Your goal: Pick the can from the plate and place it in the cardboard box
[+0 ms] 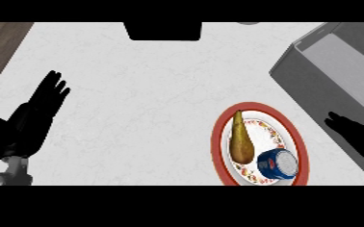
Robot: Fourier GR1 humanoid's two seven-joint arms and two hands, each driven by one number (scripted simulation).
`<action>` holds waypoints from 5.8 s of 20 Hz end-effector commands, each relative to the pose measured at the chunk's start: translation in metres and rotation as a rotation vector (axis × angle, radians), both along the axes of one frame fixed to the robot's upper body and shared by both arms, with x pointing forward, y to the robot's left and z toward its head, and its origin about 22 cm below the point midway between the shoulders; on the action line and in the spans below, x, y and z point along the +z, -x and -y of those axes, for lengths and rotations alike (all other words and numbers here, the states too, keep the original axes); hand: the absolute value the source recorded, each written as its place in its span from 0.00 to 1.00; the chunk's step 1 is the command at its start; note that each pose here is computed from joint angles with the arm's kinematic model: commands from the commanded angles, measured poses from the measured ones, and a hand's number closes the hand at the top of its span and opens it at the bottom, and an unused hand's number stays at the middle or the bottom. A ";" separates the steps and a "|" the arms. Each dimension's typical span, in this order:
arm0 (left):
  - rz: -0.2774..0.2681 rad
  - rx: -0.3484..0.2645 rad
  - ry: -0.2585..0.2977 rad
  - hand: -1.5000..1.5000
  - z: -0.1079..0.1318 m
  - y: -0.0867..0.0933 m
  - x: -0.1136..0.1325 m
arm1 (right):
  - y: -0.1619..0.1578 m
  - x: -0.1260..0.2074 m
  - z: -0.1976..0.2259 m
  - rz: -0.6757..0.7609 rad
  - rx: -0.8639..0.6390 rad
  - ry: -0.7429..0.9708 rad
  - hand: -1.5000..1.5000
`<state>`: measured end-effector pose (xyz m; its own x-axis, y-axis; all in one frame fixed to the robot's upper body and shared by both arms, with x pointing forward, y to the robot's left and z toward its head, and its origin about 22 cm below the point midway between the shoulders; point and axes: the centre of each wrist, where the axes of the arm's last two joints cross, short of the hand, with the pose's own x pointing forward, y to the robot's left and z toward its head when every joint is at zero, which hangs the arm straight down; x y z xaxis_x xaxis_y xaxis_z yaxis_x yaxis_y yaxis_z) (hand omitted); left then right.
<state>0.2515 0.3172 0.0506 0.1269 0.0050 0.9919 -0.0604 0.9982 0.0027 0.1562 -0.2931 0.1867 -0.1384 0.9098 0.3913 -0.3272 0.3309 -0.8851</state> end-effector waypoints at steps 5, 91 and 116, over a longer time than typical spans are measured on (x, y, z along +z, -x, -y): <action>0.008 -0.003 -0.007 0.50 0.008 0.006 0.005 | -0.007 -0.009 -0.037 -0.179 -0.069 0.047 0.00; 0.011 -0.010 0.000 0.50 0.002 -0.001 0.003 | -0.146 -0.140 -0.085 -0.170 -0.060 0.225 1.00; -0.007 0.008 0.001 0.50 -0.001 0.016 0.004 | -0.144 0.052 -0.081 0.503 -0.375 0.119 1.00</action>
<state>0.2442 0.3206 0.0541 0.1309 0.0008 0.9914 -0.0717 0.9974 0.0087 0.3125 -0.2109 0.2014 -0.0157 0.9742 0.2252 0.1380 0.2252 -0.9645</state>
